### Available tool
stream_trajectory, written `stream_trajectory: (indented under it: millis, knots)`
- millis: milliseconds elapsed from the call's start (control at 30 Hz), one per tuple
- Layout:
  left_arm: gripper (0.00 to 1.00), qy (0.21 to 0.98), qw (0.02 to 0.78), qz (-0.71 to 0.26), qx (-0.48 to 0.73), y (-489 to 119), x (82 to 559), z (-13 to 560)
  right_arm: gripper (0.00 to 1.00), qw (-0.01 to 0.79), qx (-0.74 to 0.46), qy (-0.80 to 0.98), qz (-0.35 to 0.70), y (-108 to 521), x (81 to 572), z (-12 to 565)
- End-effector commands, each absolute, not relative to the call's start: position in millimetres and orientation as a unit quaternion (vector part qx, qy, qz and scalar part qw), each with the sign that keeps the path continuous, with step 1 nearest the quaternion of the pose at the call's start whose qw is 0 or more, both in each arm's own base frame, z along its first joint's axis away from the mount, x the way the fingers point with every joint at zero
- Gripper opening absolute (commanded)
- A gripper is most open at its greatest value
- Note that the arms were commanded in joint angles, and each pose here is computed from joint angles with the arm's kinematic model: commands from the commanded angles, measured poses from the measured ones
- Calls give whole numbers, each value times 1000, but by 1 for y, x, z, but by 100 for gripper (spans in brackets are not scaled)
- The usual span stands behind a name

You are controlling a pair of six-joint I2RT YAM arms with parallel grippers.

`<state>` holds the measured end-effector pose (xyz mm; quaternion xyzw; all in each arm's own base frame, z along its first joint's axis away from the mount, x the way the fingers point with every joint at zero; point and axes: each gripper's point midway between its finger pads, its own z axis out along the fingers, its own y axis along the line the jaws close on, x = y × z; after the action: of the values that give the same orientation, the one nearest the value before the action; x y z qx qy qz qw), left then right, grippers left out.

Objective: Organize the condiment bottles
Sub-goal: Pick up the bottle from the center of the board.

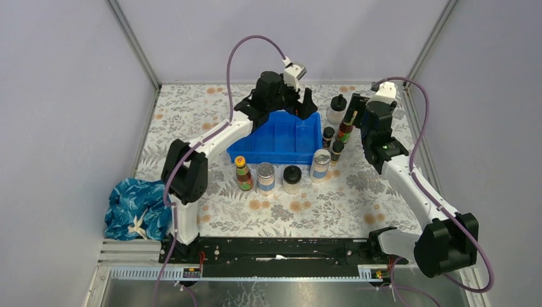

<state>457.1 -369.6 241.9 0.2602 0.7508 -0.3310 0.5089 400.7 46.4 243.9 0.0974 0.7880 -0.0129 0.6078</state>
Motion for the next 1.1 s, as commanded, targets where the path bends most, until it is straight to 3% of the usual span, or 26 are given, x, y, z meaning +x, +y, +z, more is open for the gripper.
stream_trajectory:
  millis: [0, 333, 1067]
  knots:
    - [97, 686, 510, -388, 344, -400, 444, 262, 86, 663, 144, 735, -15, 33, 396, 287]
    - [99, 662, 504, -401, 384, -426, 467, 227, 85, 698, 161, 698, 13, 31, 383, 309]
    - [99, 612, 594, -340, 396, -449, 517, 189, 84, 722, 135, 677, 51, 47, 390, 312]
